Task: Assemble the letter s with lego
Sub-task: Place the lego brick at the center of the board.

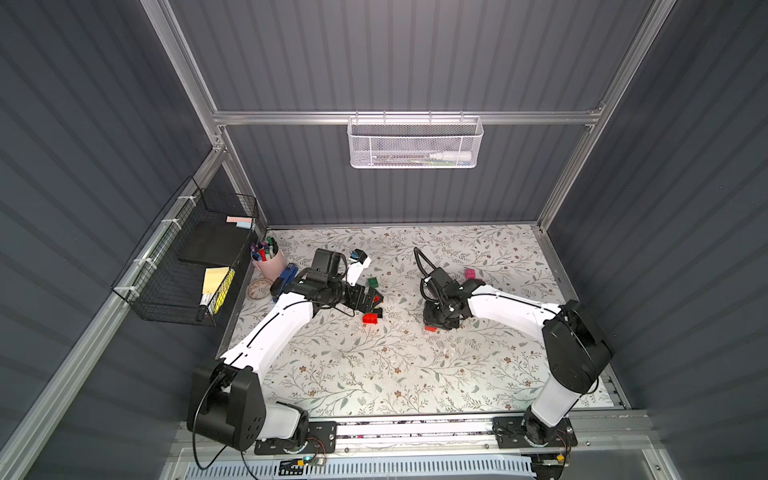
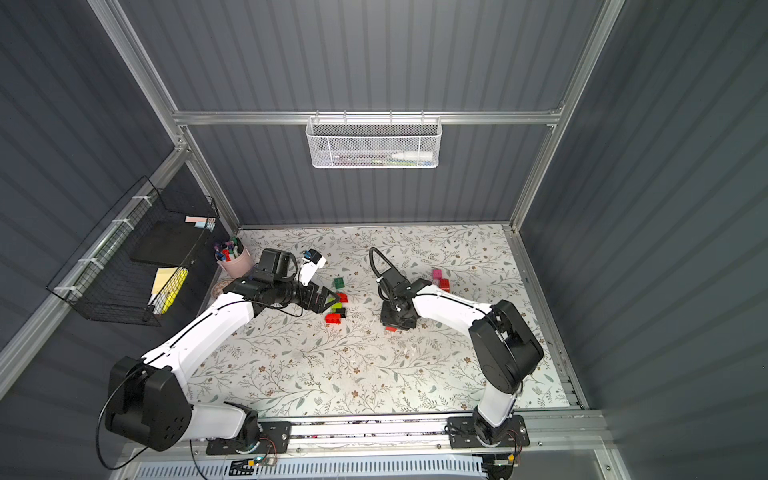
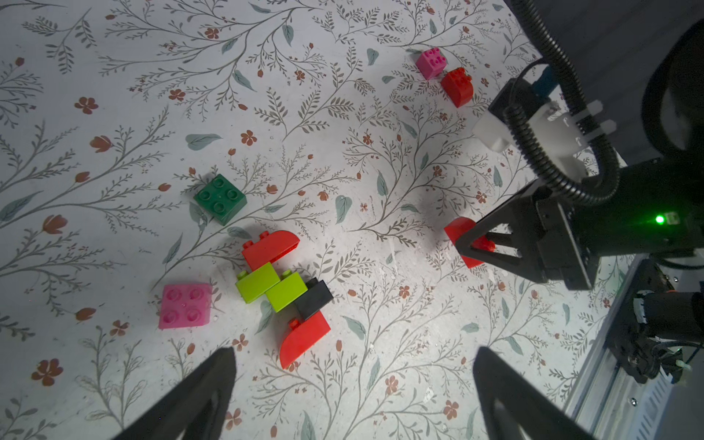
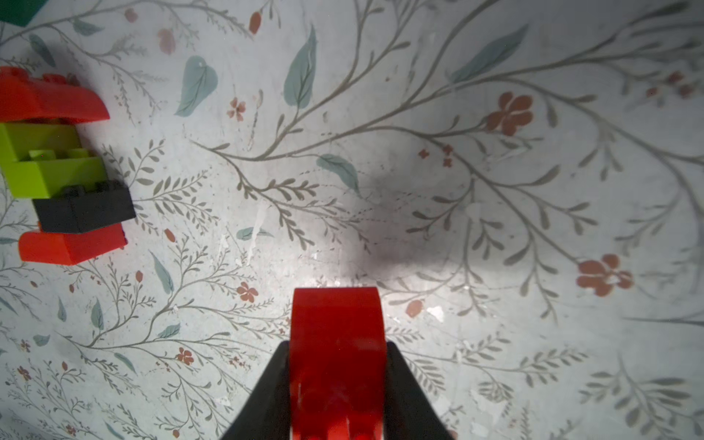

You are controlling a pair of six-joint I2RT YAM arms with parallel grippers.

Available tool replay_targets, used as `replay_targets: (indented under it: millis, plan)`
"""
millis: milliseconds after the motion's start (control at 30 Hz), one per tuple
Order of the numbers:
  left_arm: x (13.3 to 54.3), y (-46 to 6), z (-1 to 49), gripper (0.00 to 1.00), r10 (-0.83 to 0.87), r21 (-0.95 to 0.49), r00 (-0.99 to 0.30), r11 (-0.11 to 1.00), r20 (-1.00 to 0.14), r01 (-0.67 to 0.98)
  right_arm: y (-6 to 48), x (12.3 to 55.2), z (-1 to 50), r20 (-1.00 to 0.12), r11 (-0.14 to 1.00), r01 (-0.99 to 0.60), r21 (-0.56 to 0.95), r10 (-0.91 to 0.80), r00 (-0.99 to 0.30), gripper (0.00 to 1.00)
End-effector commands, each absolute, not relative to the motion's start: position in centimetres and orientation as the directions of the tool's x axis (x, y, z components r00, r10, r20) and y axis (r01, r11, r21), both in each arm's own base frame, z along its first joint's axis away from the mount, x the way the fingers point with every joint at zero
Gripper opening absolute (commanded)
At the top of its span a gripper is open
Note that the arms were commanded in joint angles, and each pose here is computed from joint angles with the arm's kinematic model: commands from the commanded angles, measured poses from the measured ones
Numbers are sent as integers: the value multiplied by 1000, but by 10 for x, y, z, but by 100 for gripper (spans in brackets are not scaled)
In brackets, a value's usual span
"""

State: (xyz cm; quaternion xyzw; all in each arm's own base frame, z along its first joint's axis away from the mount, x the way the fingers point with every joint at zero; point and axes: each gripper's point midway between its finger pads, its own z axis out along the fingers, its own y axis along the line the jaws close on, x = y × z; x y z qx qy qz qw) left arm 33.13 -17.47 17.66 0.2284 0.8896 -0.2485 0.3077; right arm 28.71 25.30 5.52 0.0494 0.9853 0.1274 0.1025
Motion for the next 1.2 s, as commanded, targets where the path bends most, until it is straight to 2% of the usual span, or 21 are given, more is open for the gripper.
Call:
replay_targets:
  millis: [0, 100, 200, 300, 367, 467, 567, 733, 867, 1167]
  plan:
    - [326, -168, 174, 99, 240, -309, -726, 787, -644, 534, 267, 287, 49, -169, 969, 42, 242, 85, -982, 17]
    - [325, -163, 174, 99, 235, -307, -731, 794, -641, 525, 289, 279, 48, -193, 957, -163, 240, -118, -974, 18]
    - [324, -161, 174, 100, 230, -308, -733, 797, -640, 519, 301, 269, 49, -230, 880, -424, 215, -376, -898, 18]
    - [323, -158, 174, 99, 228, -307, -736, 801, -638, 515, 302, 264, 58, -281, 744, -647, 168, -593, -755, 16]
    - [322, -156, 176, 99, 226, -305, -734, 802, -640, 513, 298, 260, 62, -297, 614, -781, 115, -729, -617, 14]
    - [323, -153, 179, 99, 220, -301, -732, 807, -645, 508, 285, 255, 54, -224, 380, -924, 26, -899, -376, 11]
    - [322, -151, 183, 100, 219, -295, -730, 811, -647, 505, 274, 252, 42, -146, 190, -982, -2, -971, -187, 11]
    - [318, -146, 187, 100, 220, -281, -731, 822, -646, 496, 273, 257, 36, -163, 53, -998, 13, -985, -55, 10]
    - [313, -141, 191, 99, 224, -262, -724, 830, -653, 493, 268, 265, 27, -142, -1, -1000, 9, -990, -1, 11]
    - [290, -147, 193, 100, 244, -315, -738, 788, -629, 529, 276, 283, 23, -192, -67, -998, 10, -979, 64, 13]
